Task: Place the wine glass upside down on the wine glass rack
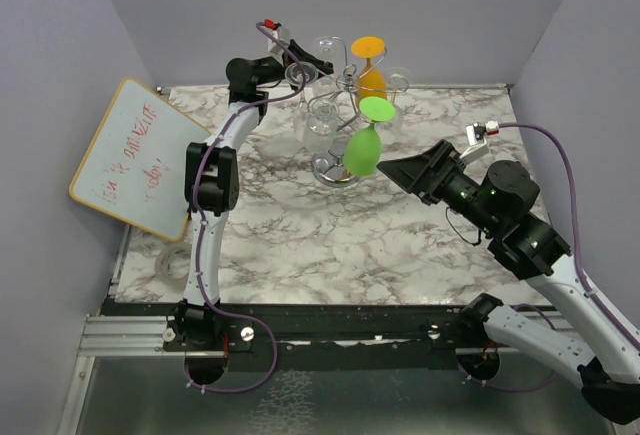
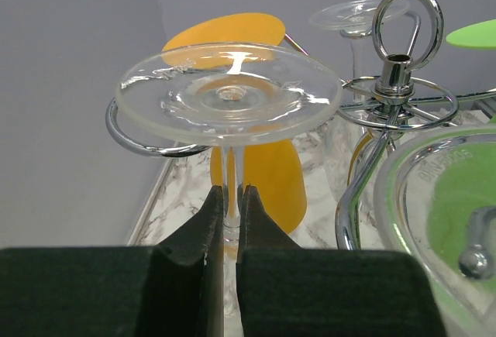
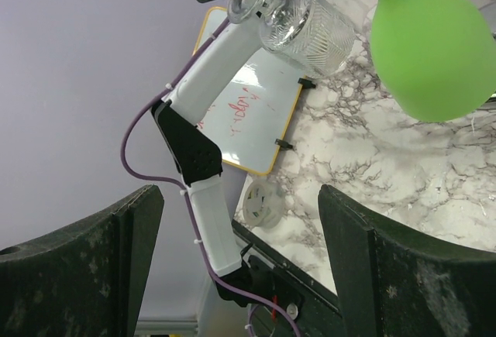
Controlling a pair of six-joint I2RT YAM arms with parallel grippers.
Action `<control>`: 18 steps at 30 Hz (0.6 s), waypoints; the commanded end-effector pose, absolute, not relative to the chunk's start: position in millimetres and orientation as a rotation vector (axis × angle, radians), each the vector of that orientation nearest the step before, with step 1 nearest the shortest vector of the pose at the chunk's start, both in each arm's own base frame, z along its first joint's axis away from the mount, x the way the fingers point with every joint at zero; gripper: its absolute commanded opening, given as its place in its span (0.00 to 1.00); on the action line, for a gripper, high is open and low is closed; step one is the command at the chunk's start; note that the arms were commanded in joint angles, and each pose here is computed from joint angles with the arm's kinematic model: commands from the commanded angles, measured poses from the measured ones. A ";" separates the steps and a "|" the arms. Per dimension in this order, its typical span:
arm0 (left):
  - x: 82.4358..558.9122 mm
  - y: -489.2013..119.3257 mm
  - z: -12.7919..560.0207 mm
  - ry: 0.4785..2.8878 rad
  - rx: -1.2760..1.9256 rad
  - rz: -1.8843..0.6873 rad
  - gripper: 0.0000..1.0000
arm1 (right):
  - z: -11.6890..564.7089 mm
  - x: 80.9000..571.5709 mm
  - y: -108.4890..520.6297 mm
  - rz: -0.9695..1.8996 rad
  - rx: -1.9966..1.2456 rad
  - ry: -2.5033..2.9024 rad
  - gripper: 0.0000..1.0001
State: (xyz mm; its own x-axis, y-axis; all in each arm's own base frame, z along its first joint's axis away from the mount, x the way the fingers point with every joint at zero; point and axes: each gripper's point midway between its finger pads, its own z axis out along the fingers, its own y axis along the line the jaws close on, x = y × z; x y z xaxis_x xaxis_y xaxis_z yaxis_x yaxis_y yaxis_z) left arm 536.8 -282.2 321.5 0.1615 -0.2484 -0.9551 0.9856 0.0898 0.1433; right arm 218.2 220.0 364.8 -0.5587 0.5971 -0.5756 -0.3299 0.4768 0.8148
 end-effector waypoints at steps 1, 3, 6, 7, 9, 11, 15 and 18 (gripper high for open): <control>537.4 -291.9 324.5 0.927 1.030 -1.160 0.00 | 356.5 217.0 226.0 1.244 0.208 1.822 0.86; 539.6 -291.9 323.8 0.935 1.023 -1.159 0.00 | 354.7 218.5 227.4 1.243 0.208 1.829 0.86; 540.6 -292.1 326.0 0.941 1.019 -1.160 0.00 | 354.0 219.9 229.1 1.241 0.204 1.832 0.86; 540.5 -292.0 326.5 0.943 1.018 -1.162 0.00 | 353.9 220.3 229.5 1.240 0.202 1.833 0.86; 540.1 -291.4 329.7 0.948 1.009 -1.167 0.00 | 353.2 221.3 230.1 1.236 0.199 1.835 0.85; 539.1 -290.5 334.4 0.949 1.001 -1.172 0.00 | 351.8 223.3 230.2 1.226 0.199 1.839 0.85; 533.7 -288.9 345.0 0.945 1.001 -1.180 0.00 | 349.7 225.1 230.3 1.216 0.201 1.843 0.85; 523.7 -288.6 348.9 0.932 1.050 -1.175 0.00 | 349.1 225.3 231.0 1.215 0.197 1.846 0.85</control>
State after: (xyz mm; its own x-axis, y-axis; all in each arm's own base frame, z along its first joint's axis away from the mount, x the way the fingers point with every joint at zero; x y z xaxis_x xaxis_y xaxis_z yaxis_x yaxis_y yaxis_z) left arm 540.1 -282.7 317.9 0.1023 -0.2411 -0.9651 0.9926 0.0886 0.0830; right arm 227.2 228.3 349.8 -0.5853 0.5740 -0.5727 -0.3021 0.5010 0.8110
